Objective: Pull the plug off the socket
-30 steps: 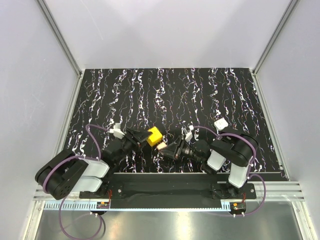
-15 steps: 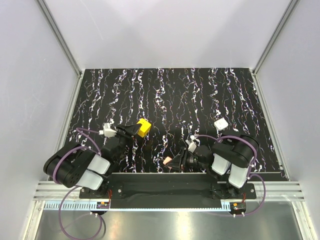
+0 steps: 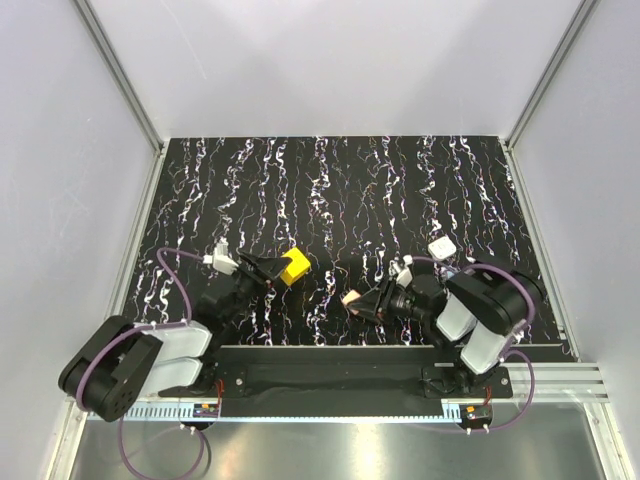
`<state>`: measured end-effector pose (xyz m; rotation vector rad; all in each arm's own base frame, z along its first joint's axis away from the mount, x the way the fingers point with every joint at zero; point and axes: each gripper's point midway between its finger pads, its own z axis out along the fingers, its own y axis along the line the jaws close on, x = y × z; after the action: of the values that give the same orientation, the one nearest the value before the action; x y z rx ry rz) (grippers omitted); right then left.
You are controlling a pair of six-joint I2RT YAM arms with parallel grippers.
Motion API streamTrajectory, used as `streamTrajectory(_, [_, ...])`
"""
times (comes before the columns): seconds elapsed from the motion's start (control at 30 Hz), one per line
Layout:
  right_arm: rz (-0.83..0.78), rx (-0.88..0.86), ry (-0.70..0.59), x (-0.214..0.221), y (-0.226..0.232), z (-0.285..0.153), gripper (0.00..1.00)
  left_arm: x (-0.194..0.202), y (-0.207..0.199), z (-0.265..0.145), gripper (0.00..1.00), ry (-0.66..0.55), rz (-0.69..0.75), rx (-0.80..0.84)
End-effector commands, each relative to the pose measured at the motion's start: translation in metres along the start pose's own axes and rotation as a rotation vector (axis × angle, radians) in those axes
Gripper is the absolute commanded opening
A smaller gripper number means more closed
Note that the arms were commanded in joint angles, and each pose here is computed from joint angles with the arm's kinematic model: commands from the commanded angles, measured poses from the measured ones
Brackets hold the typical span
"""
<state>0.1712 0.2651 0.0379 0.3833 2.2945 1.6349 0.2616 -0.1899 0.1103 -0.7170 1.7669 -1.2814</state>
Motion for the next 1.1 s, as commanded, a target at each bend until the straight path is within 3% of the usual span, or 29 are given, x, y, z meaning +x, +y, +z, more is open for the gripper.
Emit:
streamTrajectory(0.0, [-0.126,-0.143,-0.021,-0.012,0.044,-0.007,0.0,0.036,0.074,-0.039,0.0,0.144,0.031,-0.218])
streamTrajectory(0.03, [-0.115,-0.061,-0.001,-0.01,0.028,-0.006,0.0,0.04,0.085,-0.044,0.0,0.165,0.026,-0.269])
streamTrajectory(0.13, [-0.267,-0.043,-0.076,-0.03,0.055,-0.01,0.0,0.046,0.085,-0.047,0.0,0.201,0.04,-0.268])
streamTrajectory(0.17, [-0.252,0.08,-0.057,-0.032,0.044,-0.012,0.0,0.048,0.087,-0.049,0.0,0.213,0.045,-0.273])
streamTrajectory(0.2, [-0.31,0.097,-0.138,-0.046,0.061,-0.022,0.0,0.051,0.086,-0.05,0.0,0.231,0.048,-0.265])
streamTrajectory(0.23, [-0.336,0.188,-0.133,-0.047,0.048,-0.03,0.0,0.054,0.088,-0.051,0.0,0.251,0.055,-0.277])
streamTrajectory(0.3, [-0.392,0.207,-0.189,-0.065,0.065,-0.04,0.0,0.062,0.084,-0.046,0.0,0.32,0.106,-0.272])
streamTrajectory(0.43, [-0.334,0.257,-0.183,-0.075,0.056,-0.047,0.0,0.071,0.079,-0.048,0.0,0.348,0.076,-0.212])
streamTrajectory(0.63, [-0.257,0.362,-0.305,-0.101,0.036,-0.07,0.0,0.081,0.09,-0.052,0.0,0.39,0.043,-0.231])
streamTrajectory(0.7, [-0.226,0.42,-0.347,-0.111,0.023,-0.082,0.0,0.084,0.092,-0.051,0.06,0.402,0.035,-0.232])
streamTrajectory(0.73, [-0.221,0.445,-0.378,-0.117,0.02,-0.088,0.0,0.085,0.093,-0.051,0.16,0.407,0.031,-0.234])
streamTrajectory(0.8, [-0.191,0.505,-0.414,-0.127,0.008,-0.1,0.0,0.087,0.092,-0.048,0.23,0.418,0.03,-0.218])
streamTrajectory(0.97, [-0.177,0.563,-0.429,-0.14,-0.01,-0.113,0.0,0.092,0.097,-0.056,0.46,0.427,0.003,-0.212])
streamTrajectory(1.07, [-0.167,0.584,-0.444,-0.147,-0.017,-0.121,0.0,0.09,0.092,-0.054,0.52,0.416,0.003,-0.18])
